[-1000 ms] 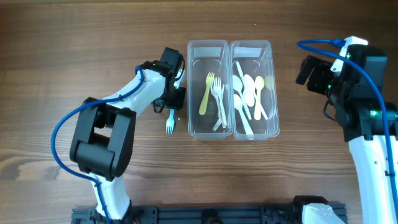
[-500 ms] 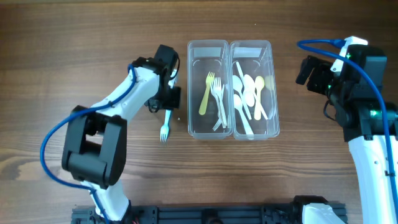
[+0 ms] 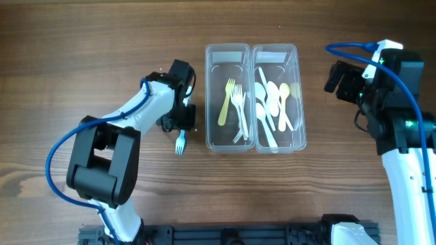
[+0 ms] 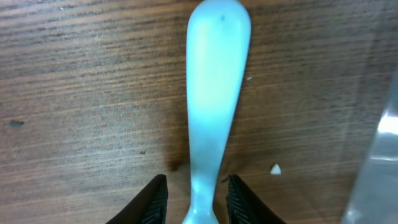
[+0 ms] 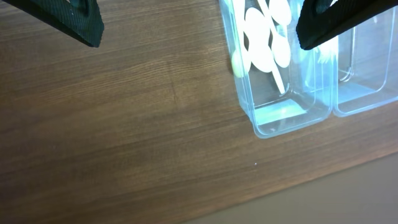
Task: Pack container
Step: 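Grasp the light-blue fork with the left gripper and drop it in the left container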
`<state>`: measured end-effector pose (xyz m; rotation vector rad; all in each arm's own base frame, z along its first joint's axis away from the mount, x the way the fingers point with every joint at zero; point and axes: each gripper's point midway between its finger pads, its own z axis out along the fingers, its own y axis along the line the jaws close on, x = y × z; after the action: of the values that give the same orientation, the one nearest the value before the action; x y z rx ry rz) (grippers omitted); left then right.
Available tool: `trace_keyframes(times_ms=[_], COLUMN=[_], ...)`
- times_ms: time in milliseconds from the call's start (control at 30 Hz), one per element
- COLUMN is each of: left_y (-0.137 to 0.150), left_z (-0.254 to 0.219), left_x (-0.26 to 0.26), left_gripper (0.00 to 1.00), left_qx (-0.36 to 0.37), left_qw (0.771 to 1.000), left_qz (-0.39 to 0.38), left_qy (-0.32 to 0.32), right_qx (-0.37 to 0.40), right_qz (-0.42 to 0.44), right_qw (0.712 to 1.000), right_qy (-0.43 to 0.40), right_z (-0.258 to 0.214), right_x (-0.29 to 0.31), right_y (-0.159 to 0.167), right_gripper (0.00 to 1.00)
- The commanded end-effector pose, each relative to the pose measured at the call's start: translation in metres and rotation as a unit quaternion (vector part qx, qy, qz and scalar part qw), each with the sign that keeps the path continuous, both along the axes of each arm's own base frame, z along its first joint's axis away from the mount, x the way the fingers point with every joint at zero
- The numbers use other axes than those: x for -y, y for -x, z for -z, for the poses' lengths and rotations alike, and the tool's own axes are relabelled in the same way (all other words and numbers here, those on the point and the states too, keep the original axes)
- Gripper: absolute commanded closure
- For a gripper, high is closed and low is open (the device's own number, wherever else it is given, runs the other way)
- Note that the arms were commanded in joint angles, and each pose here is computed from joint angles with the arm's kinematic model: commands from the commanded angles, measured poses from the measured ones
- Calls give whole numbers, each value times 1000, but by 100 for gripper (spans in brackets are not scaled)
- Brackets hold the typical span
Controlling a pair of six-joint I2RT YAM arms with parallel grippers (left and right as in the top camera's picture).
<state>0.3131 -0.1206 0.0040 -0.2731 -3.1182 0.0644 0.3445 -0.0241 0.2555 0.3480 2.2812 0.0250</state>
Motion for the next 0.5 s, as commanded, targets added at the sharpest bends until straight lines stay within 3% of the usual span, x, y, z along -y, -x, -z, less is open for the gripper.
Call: trace_keyframes(times_ms=[0,267,467], left_y=[6,21,18], left_z=[5,29,29], left_x=[-5,-3,-1], left_gripper=[67,71,79], left_qx=[6,3,11], left_qw=[1000,997,998], left_qz=[23,63,46], left_qy=[-15,-48,-44], right_qx=[3,3,3], right_qz=[-8,-8,-8], right_qw=[1000,1000,1000], right_qy=[-2,-2,-2], right_z=[-3,-3,-3], right_x=[-2,-2,-2], right_y=[-2,-2,-2], right_gripper=[0,0,0])
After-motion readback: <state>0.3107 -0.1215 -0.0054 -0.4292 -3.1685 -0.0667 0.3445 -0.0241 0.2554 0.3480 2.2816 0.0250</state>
